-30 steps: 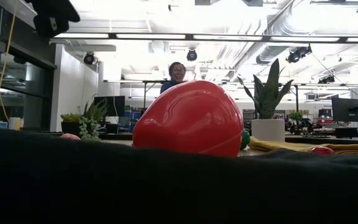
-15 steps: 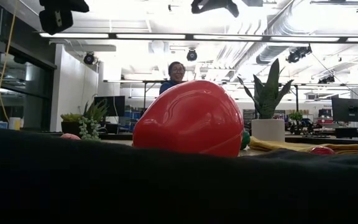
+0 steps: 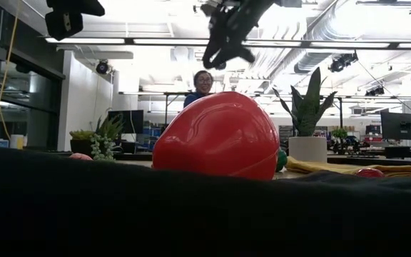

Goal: Pick and placing Produce into tupperware
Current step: Put the black cherry into the transparent bin

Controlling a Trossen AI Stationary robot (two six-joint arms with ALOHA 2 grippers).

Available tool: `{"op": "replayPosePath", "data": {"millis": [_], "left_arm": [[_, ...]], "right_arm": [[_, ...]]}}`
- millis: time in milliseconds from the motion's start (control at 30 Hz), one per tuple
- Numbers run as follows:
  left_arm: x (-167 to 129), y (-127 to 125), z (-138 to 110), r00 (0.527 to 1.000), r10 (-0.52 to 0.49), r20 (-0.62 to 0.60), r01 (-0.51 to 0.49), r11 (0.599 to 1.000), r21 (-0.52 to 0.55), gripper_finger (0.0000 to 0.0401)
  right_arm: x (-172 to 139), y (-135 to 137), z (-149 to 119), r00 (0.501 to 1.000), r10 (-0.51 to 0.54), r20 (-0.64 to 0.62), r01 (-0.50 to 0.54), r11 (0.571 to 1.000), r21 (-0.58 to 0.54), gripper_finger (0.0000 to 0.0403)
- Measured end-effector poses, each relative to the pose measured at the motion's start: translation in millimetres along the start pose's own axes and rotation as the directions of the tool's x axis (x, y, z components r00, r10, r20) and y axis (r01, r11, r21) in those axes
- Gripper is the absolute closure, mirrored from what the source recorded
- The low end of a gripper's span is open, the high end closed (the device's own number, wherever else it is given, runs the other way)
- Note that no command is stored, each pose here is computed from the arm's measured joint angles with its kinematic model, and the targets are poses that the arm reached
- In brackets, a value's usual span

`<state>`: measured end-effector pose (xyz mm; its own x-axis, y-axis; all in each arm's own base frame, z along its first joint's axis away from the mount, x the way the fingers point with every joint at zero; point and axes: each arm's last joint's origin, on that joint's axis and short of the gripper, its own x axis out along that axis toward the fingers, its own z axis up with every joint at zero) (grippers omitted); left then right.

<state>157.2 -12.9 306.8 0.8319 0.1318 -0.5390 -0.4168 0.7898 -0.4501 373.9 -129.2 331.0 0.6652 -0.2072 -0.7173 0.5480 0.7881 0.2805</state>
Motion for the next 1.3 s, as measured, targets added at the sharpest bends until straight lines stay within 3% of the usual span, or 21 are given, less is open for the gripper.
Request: {"op": "replayPosePath", "data": {"millis": [367, 733, 1300], "left_arm": [[0, 0, 0, 1.000, 0.001, 0.000, -0.001, 1.000, -0.001, 0.0400], [0, 1, -1, 1.000, 0.007, -0.005, -0.007, 1.000, 0.001, 0.0400], [0, 1, -1, 1.000, 0.008, -0.006, -0.008, 1.000, 0.001, 0.0400]], "right_arm": [[57, -21, -12, 0.989, -0.065, -0.130, 0.067, 0.998, 0.009, 0.0304], [87, -45, -20, 0.967, -0.117, -0.226, 0.125, 0.992, 0.019, 0.0304], [118, -53, -29, 0.961, -0.084, -0.264, 0.097, 0.995, 0.036, 0.0304]]}}
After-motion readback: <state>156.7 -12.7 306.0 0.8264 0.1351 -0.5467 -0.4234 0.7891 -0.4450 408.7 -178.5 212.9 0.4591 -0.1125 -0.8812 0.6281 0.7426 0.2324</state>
